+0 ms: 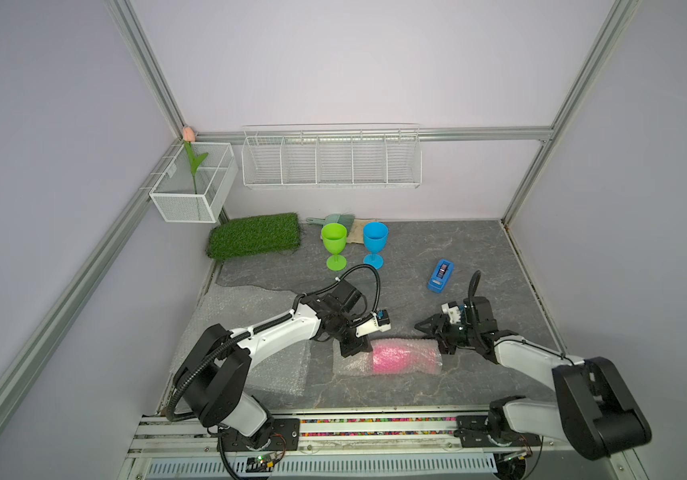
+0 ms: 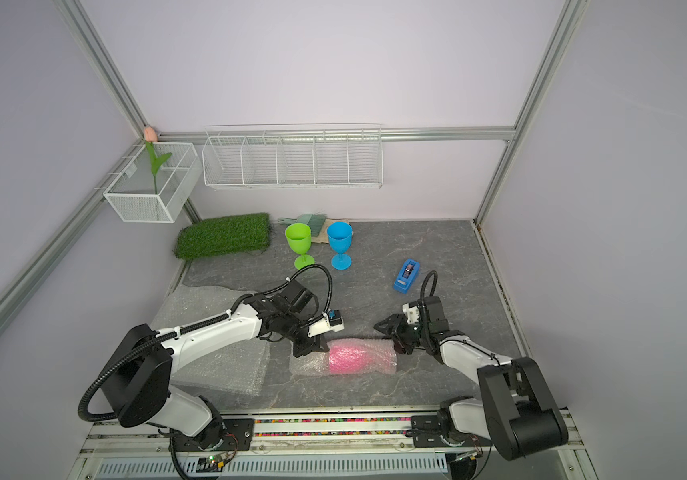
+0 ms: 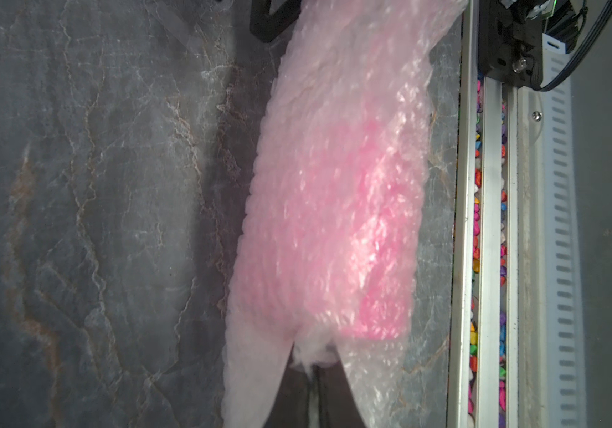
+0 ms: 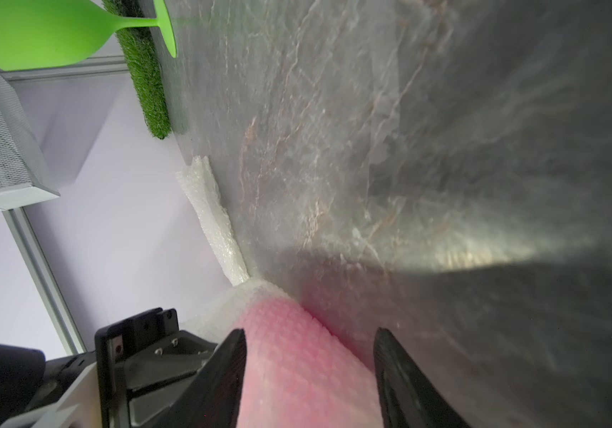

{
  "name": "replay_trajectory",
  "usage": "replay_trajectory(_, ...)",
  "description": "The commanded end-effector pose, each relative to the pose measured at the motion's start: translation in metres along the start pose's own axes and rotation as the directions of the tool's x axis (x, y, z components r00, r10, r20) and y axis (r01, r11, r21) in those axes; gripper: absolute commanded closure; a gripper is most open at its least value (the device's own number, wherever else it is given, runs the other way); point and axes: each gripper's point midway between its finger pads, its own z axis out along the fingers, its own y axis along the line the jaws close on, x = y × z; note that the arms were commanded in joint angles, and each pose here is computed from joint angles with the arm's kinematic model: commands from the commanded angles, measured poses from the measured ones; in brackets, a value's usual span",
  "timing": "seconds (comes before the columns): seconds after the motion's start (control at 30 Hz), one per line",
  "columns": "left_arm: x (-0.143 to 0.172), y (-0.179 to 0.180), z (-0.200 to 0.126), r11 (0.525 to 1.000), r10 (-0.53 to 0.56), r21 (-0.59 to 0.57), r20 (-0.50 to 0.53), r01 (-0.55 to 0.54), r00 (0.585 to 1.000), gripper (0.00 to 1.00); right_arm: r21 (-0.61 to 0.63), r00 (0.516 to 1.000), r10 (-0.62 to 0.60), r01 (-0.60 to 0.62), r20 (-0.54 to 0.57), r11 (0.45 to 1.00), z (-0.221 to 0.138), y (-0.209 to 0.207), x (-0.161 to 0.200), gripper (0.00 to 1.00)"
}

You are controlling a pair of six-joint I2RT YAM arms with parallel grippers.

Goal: Wrap wine glasses in bubble wrap
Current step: Pull the tape from the tape cutter, then tear off the tape using the Tape Cutter.

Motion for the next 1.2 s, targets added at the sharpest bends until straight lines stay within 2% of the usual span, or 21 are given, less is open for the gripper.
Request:
replay_trajectory(0.0, 0.004, -0.004, 0.003, 1.000, 0.018, 0.025, -0.030, -0.017, 0.999, 0.93, 0.121, 1.000, -0.017, 0.016, 0.004, 0.993, -0.021, -0.007, 0.008, 0.40)
replay_trajectory(0.1, 0.004, -0.004, 0.004, 0.999, 0.019, 0.028, -0.030, -0.018, 0.999, 0.93, 0.120, 0.997, -0.057, 0.049, 0.061, 0.992, -0.039, 0.004, -0.011, 0.41)
replay_trajectory(0.3, 0.004, -0.004, 0.004, 0.999, 0.016, 0.034, -0.033, -0.015, 0.999, 0.94, 0.072, 0.979, -0.134, 0.124, 0.154, 0.990, -0.052, 0.027, -0.067, 0.45)
replay_trajectory(0.5, 0.004, -0.004, 0.004, 0.999, 0.018, 0.033, -0.032, -0.017, 0.999, 0.94, 0.042, 0.952, -0.199, 0.194, 0.234, 0.980, -0.040, 0.037, -0.124, 0.48)
replay_trajectory(0.63, 0.005, -0.005, 0.004, 0.999, 0.014, 0.036, -0.036, -0.012, 0.999, 0.94, 0.056, 0.937, -0.207, 0.199, 0.281, 0.978, -0.028, 0.032, -0.155, 0.47)
replay_trajectory(0.9, 0.005, -0.006, 0.005, 0.999, 0.010, 0.039, -0.037, -0.009, 0.999, 0.94, -0.025, 0.934, -0.164, 0.181, 0.317, 0.983, -0.001, 0.026, -0.191, 0.55)
replay_trajectory(1.17, 0.006, -0.007, 0.005, 0.999, 0.009, 0.044, -0.040, -0.007, 0.999, 0.94, -0.038, 0.936, -0.135, 0.155, 0.324, 0.987, 0.009, 0.020, -0.203, 0.68)
